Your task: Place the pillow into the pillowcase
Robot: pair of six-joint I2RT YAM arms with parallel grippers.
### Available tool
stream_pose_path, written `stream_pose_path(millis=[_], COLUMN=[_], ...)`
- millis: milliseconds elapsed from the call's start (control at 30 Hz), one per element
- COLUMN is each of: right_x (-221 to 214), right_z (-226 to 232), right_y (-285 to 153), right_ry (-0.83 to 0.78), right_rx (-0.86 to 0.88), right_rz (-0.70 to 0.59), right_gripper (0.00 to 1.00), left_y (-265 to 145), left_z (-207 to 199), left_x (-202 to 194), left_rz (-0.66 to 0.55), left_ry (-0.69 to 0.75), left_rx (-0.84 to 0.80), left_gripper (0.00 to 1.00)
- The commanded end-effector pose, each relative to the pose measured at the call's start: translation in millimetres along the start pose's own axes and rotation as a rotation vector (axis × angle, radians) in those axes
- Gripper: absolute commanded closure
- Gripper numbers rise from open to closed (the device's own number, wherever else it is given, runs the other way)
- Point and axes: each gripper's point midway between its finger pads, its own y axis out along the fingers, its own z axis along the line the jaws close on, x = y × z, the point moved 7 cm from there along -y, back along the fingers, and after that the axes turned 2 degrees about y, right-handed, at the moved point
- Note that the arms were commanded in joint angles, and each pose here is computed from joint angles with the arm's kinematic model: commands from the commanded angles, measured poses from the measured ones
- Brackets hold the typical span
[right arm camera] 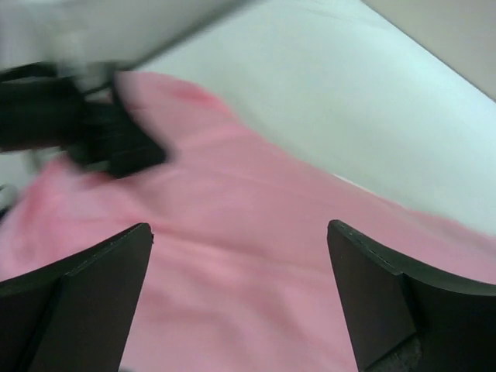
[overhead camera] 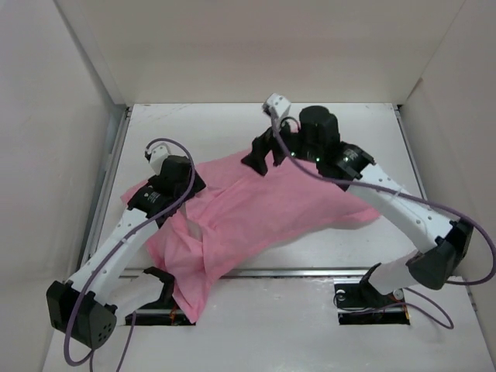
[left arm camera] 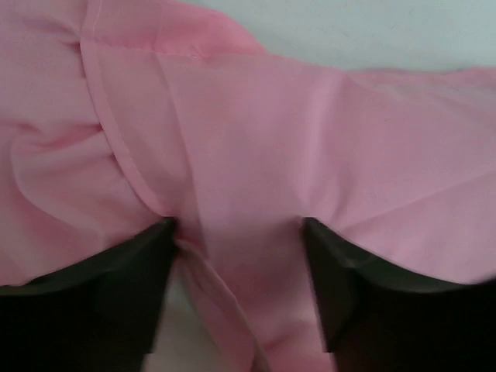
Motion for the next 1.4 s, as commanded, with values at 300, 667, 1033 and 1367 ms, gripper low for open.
stream_pose_path(millis=[300, 667, 1033, 1367], right_x=[-127, -81, -78, -119], right_z=[-195, -268, -278, -304], right_y=[2, -32, -114, -92], right_ry=[0.555, 0.498, 0.537, 0.631], right_rx=[-0.609, -0.738, -0.949, -0.887], right_rz=[0.308, 0.141, 0.081, 0.216], right_gripper=[0.0, 1.0, 1.0, 0.46], left_y=[51, 85, 110, 170], left_z=[-33, -140, -104, -98], left_x=[-17, 102, 124, 116], left_rz=[0.116, -0.097, -0.141, 0.065], left_ry=[0.09, 0.179, 0.12, 0.129], left_rx=[-0.152, -0.366, -0.304, -0.332], left_gripper=[1.0, 1.0, 1.0, 0.01])
